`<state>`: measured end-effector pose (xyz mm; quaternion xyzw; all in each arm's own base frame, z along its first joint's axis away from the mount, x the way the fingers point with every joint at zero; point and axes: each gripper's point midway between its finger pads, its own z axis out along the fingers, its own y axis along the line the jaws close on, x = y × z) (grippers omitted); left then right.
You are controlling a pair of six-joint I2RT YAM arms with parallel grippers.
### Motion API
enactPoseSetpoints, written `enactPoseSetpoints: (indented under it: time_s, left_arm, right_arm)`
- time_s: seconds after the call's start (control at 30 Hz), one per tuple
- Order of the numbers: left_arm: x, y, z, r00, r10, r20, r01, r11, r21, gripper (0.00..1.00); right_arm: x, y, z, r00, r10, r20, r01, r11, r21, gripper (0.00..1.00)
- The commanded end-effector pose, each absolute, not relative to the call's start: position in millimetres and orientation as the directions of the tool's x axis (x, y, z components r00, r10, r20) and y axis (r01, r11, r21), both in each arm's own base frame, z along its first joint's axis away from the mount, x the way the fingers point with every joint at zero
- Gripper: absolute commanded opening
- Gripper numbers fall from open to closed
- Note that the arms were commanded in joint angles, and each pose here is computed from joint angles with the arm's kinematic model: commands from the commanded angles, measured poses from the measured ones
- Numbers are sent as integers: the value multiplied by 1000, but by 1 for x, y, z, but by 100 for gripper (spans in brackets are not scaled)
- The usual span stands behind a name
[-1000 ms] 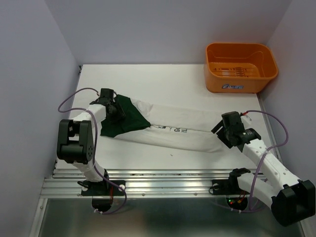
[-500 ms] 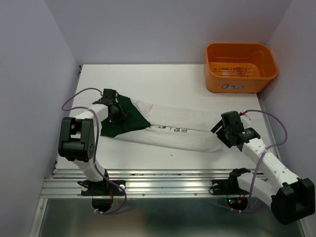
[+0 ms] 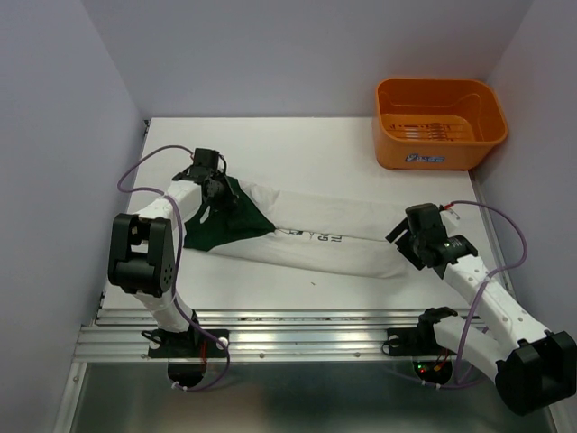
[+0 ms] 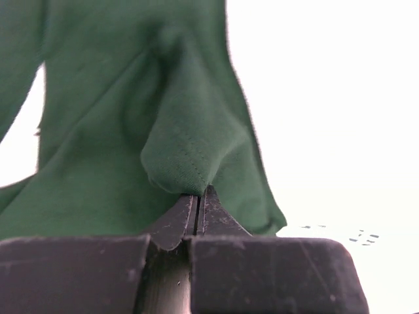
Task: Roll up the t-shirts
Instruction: Fold the T-shirt at the center of the board.
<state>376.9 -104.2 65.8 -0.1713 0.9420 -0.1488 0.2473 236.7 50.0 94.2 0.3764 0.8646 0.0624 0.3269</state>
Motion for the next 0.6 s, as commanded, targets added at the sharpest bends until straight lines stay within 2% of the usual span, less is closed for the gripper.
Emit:
enactPoseSetpoints:
  time_s: [0.0,0.17,0.3,0.4,0.43,0.5,0.53,0.57]
  left_arm:
    - [392,-123,97,-801,-406,-439,-206,877,-435,0]
    - [403,-138,103,-801,-410,-437,-194,868,-458,2]
    - [414,-151,100,-804,-417,-423,-196,859,-473,15]
    - [428,-159,103,-798,-422,-430,-192,854,-483,21]
    - [428,-163,104,-804,-415,-427,-188,857,-479,32]
    - [439,-172,114,-799,-412,-438,-172,854,-491,46]
    - [440,-177,117,-801,-406,-439,-162,854,-495,57]
    - [443,-179,120,-800,-408,-439,-158,850,-502,58]
  right_arm:
    - [244,46,106,-462,700,-544,606,697,382,75]
    - [243,46,106,-464,700,-543,606,698,382,75]
    - [242,47,106,-465,701,-541,607,697,382,75]
    - [241,46,107,-466,700,-542,607,698,379,75]
    - [241,46,107,-466,700,-541,610,697,377,75]
    - [240,45,108,-462,700,-544,610,697,378,75]
    - [239,45,108,-464,700,-543,611,697,376,75]
    - [239,44,108,-462,700,-545,611,697,377,75]
